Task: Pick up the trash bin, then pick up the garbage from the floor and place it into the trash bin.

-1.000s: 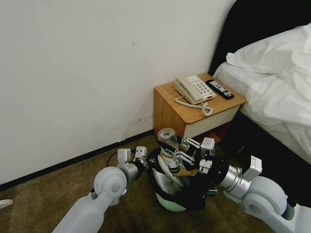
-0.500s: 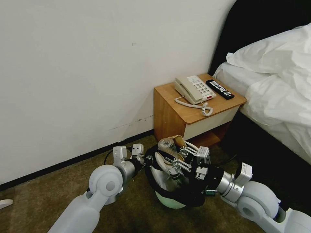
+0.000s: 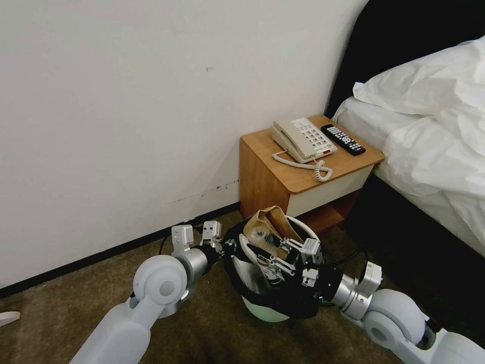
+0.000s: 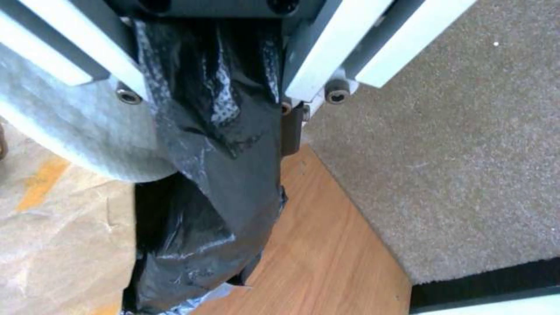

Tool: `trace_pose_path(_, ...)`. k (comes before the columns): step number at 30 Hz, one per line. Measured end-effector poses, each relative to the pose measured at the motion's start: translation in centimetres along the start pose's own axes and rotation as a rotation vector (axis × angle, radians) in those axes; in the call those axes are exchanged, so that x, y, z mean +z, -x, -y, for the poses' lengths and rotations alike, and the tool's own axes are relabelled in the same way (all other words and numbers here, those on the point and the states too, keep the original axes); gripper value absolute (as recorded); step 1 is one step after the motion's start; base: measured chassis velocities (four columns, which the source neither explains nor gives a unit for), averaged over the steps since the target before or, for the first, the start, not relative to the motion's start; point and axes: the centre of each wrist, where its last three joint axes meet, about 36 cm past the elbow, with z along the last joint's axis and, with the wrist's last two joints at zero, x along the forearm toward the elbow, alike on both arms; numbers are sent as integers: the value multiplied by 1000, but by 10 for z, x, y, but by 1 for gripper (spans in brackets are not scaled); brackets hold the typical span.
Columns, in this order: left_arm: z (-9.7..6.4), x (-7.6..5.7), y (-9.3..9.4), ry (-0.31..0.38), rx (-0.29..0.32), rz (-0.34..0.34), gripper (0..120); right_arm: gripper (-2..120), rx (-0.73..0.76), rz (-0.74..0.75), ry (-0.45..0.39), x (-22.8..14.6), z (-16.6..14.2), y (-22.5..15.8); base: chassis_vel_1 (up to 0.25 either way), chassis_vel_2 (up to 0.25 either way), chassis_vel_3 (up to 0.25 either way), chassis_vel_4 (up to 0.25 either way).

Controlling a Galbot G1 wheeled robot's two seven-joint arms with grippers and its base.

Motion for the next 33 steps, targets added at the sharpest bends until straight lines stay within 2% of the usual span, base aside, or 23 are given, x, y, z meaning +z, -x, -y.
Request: trace_pose_path(33,-8,-9,-13,-51,1,18,4,36,26,-46,-19,31,13,-1,0,0,0,0)
